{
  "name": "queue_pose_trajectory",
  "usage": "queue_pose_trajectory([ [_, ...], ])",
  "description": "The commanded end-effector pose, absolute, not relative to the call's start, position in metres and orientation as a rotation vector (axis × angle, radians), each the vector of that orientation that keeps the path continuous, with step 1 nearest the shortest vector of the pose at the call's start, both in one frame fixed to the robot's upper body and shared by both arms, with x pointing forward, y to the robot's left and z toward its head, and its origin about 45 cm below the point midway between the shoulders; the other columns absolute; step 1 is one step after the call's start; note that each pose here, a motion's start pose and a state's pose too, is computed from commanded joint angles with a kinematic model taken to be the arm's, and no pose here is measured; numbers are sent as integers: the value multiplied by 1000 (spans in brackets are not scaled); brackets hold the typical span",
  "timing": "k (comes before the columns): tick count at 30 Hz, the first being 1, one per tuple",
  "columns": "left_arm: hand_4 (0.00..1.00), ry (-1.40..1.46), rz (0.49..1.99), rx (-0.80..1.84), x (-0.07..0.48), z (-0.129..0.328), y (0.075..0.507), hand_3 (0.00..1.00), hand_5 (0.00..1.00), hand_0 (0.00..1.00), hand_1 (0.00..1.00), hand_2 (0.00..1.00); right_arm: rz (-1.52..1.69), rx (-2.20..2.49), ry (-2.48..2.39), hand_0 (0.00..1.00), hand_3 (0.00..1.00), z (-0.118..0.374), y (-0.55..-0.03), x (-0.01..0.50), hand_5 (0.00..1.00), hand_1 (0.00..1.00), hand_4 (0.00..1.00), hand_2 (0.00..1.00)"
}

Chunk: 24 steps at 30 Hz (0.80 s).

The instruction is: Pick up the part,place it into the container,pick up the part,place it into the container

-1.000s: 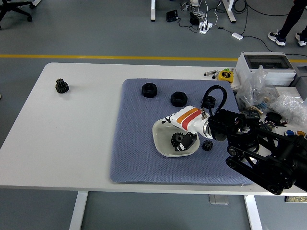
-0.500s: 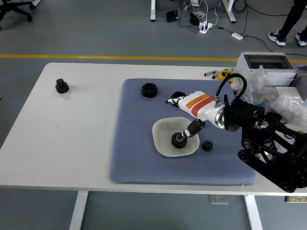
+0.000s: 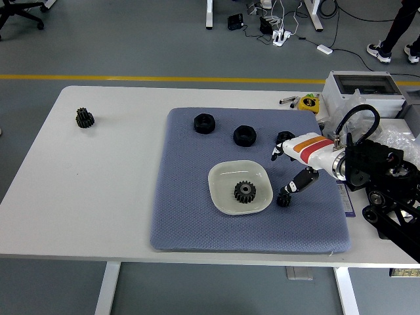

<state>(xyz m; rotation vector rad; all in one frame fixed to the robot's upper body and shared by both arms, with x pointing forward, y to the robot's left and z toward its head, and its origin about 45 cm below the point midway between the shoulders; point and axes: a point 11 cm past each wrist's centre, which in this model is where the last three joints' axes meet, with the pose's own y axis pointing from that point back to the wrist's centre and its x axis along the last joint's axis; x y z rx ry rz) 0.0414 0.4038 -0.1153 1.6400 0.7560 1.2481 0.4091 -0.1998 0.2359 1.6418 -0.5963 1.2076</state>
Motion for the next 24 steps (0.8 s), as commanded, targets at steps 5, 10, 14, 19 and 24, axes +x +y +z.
queue_pose_trajectory([
  [5,681,753,1246,1637,43,-115,403,612,577,723,729,756,1180,1646,-581,436,659,226,-206,405,274,562,892,720],
  [10,681,751,1251,1631,44,-115,402,612,577,723,729,756,1163,1657,-564,436,659,216,-207,401,274,562,892,720],
  [14,681,751,1254,1627,45,-115,402,613,577,723,729,755,1153,1661,-554,429,654,209,-208,399,272,558,887,717],
  [19,681,751,1253,1625,46,-115,402,613,577,724,730,756,1152,1675,-554,418,641,201,-205,396,260,543,873,709],
  [24,681,751,1251,1624,46,-116,401,612,577,724,730,756,1151,1695,-569,391,578,194,-200,394,245,516,833,645],
])
